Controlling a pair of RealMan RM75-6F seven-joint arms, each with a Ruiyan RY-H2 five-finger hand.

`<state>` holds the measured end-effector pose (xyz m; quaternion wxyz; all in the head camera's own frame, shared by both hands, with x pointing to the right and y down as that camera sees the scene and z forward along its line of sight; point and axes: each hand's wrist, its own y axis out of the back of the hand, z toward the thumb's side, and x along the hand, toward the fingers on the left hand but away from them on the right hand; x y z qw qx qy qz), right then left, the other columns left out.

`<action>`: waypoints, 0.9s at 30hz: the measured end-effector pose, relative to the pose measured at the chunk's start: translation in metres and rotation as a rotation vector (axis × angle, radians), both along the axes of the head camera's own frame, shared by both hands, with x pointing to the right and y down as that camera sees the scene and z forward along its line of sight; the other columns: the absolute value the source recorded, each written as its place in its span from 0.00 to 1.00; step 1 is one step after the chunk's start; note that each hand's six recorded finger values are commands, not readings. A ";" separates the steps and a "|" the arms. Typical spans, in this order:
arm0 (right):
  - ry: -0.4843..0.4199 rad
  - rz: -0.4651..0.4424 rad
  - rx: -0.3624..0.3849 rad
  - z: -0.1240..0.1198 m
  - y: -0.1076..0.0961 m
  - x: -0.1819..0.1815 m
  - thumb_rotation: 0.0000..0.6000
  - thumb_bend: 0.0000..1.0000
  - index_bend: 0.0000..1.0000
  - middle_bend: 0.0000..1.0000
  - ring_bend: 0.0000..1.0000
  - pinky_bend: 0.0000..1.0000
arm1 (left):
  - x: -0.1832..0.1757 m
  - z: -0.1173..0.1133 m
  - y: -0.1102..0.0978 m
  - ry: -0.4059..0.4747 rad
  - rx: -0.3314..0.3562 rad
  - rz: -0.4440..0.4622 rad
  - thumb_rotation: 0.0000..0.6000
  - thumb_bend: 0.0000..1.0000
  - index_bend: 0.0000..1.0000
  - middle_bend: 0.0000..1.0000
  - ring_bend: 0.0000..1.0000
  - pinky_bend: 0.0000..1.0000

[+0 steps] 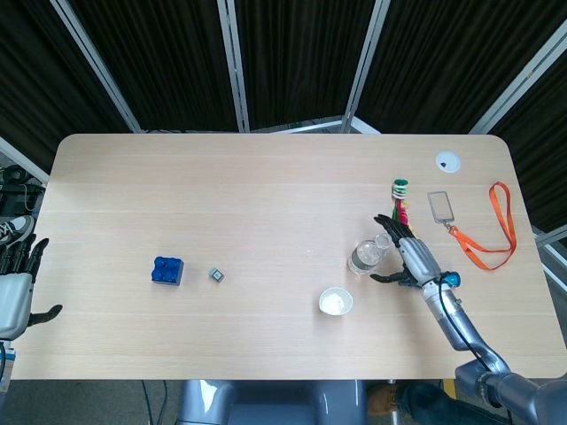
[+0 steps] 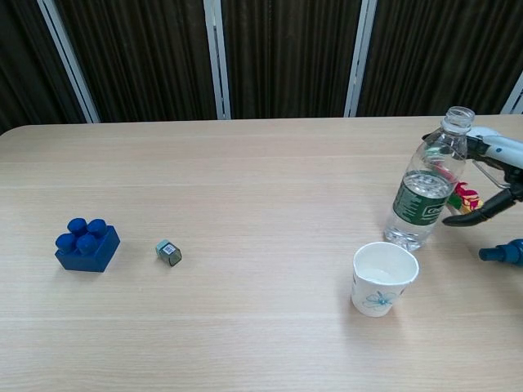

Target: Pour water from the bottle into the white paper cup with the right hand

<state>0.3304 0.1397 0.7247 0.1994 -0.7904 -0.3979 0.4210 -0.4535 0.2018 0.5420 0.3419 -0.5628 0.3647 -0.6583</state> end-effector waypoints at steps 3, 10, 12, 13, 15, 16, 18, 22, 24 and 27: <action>0.111 -0.056 0.036 -0.012 0.006 0.016 1.00 0.00 0.00 0.00 0.00 0.00 | 0.000 -0.003 0.001 0.009 0.003 0.004 1.00 0.02 0.00 0.00 0.00 0.00; 0.298 -0.081 0.138 -0.049 0.023 0.049 1.00 0.00 0.00 0.00 0.00 0.00 | 0.001 -0.007 0.003 0.020 0.013 0.010 1.00 0.02 0.00 0.00 0.00 0.00; 0.339 -0.058 0.188 -0.063 0.027 0.058 1.00 0.00 0.00 0.00 0.00 0.00 | 0.001 -0.007 0.004 0.022 0.014 0.016 1.00 0.02 0.00 0.00 0.00 0.00; 0.347 -0.042 0.207 -0.070 0.029 0.061 1.00 0.00 0.00 0.00 0.00 0.00 | 0.001 -0.007 0.004 0.022 0.013 0.018 1.00 0.02 0.00 0.00 0.00 0.00; 0.359 -0.005 0.247 -0.086 0.032 0.066 1.00 0.00 0.00 0.00 0.00 0.00 | 0.001 -0.007 0.005 0.020 0.014 0.025 1.00 0.02 0.00 0.00 0.00 0.00; 0.368 0.009 0.263 -0.092 0.033 0.068 1.00 0.00 0.00 0.00 0.00 0.00 | 0.001 -0.008 0.005 0.019 0.017 0.027 1.00 0.02 0.00 0.00 0.00 0.00; 0.383 0.034 0.297 -0.108 0.036 0.071 1.00 0.00 0.00 0.00 0.00 0.00 | 0.001 -0.009 0.005 0.020 0.024 0.032 1.00 0.02 0.00 0.00 0.00 0.00; 0.390 0.090 0.320 -0.133 0.047 0.074 1.00 0.00 0.00 0.00 0.00 0.00 | 0.003 -0.010 0.004 0.031 0.039 0.055 1.00 0.02 0.00 0.00 0.00 0.00; 0.408 0.117 0.331 -0.148 0.053 0.075 1.00 0.00 0.00 0.00 0.00 0.00 | 0.003 -0.010 0.004 0.039 0.045 0.066 1.00 0.02 0.00 0.00 0.00 0.00; 0.462 0.134 0.364 -0.167 0.060 0.081 1.00 0.00 0.00 0.00 0.00 0.00 | 0.003 -0.009 0.004 0.044 0.047 0.068 1.00 0.02 0.00 0.00 0.00 0.00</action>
